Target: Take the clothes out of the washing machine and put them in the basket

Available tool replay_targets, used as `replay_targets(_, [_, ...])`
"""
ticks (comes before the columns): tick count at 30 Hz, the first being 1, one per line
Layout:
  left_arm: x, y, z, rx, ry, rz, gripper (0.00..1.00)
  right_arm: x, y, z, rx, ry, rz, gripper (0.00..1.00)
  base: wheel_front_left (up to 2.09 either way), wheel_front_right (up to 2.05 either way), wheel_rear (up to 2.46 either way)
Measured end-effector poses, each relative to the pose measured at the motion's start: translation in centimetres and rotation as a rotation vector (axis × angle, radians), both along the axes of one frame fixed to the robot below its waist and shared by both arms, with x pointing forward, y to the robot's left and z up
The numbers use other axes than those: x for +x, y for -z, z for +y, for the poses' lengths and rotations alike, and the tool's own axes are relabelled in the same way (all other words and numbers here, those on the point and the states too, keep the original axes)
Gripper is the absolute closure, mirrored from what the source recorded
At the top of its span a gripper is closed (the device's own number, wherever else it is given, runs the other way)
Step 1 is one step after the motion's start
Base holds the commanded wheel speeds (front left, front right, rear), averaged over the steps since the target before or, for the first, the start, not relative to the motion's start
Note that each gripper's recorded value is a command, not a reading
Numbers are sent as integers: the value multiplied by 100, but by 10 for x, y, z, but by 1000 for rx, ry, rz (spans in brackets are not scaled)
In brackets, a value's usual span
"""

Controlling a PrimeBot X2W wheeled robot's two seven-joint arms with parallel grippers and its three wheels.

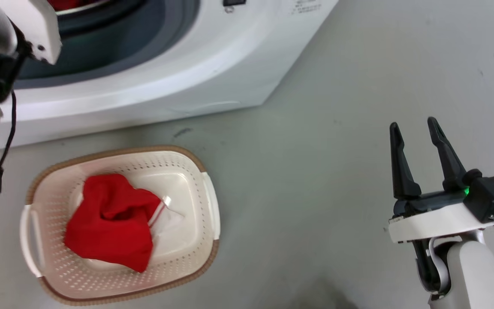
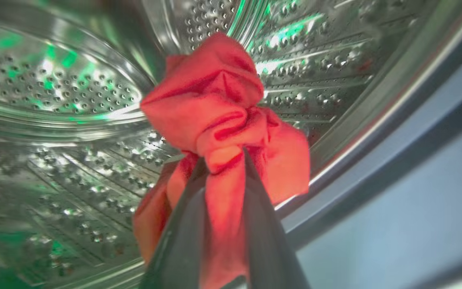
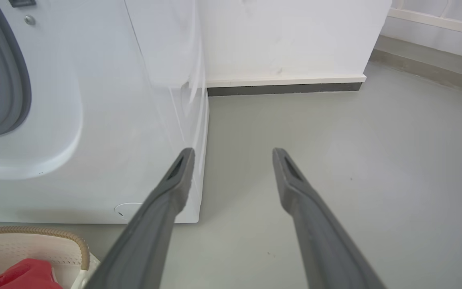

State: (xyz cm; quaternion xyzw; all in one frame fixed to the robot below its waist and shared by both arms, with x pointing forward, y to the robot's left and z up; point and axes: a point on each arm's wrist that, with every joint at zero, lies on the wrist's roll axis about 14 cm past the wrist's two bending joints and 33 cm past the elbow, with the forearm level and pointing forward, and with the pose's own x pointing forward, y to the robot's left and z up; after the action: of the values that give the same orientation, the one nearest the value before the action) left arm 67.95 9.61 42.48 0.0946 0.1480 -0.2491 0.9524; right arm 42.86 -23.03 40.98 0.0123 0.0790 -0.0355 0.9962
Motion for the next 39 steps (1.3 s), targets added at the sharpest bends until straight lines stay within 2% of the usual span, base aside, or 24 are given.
replay_targets(16, [-85, -78, 25, -47, -51, -276, 100, -20, -46, 28, 13, -71, -107, 0, 0, 0, 0])
replay_targets(24, [-139, -119, 19, -136, -54, -370, 100, -28, -74, 22, -9, -58, -183, 0, 0, 0, 0])
replay_targets(33, [-207, -147, 17, -247, -69, -442, 100, -31, -94, 29, -6, -77, -239, 0, 0, 0, 0])
replay_targets(39, [-246, -120, 4, -275, -43, -364, 100, -32, -90, 37, 0, -97, -228, 0, 0, 0, 0])
